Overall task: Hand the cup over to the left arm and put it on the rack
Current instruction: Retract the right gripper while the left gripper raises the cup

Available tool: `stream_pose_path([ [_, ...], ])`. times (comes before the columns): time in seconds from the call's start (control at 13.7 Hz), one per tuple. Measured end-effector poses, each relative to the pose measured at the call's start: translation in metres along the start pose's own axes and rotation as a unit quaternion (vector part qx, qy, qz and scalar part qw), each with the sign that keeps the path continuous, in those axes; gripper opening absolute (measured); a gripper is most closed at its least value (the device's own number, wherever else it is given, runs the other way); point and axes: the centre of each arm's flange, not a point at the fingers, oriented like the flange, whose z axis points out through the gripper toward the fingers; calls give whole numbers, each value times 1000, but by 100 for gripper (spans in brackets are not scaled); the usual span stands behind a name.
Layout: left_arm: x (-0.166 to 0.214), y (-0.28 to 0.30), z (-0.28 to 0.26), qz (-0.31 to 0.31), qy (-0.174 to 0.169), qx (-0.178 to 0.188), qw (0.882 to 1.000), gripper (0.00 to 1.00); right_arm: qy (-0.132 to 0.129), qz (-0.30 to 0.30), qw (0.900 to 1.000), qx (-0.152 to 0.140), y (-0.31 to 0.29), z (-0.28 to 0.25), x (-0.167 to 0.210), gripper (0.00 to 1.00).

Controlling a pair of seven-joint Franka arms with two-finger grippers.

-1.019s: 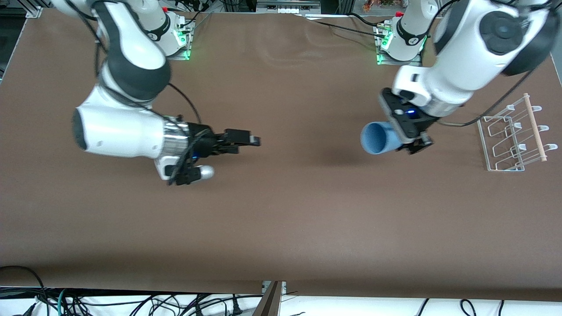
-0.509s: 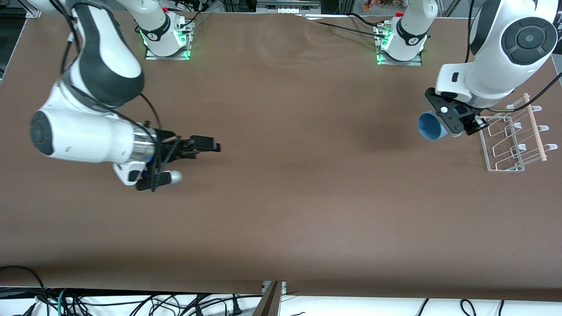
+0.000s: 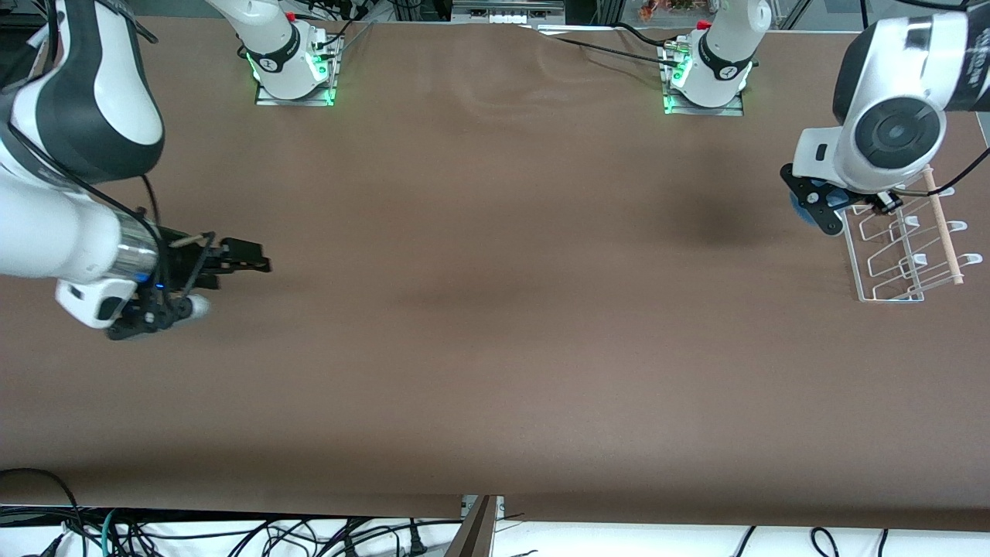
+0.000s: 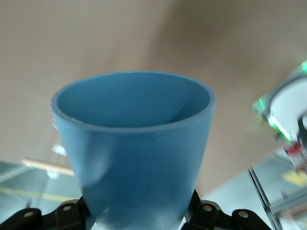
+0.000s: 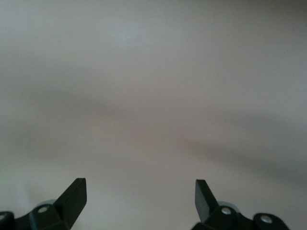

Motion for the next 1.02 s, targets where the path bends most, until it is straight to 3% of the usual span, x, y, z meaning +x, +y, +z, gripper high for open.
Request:
stream_pose_path([
  [0.22,-12,0,40,15,-86,-19,996,70,20,18,998,-64,24,-39,-25,100],
  [0.44,-37,-16,63,77,-164,-10,983,70,41,38,992,-116,43,-80,-62,100],
  [0.58,-45,-22,79,95,-199,-1,975,70,47,56,990,-124,57,-96,-87,100],
  [0.73,-49,-29,109,120,-207,1,971,70,46,63,989,-126,62,-101,-104,100],
  [1.02,-48,-37,151,174,-230,31,957,70,20,43,991,-127,79,-95,-119,100],
])
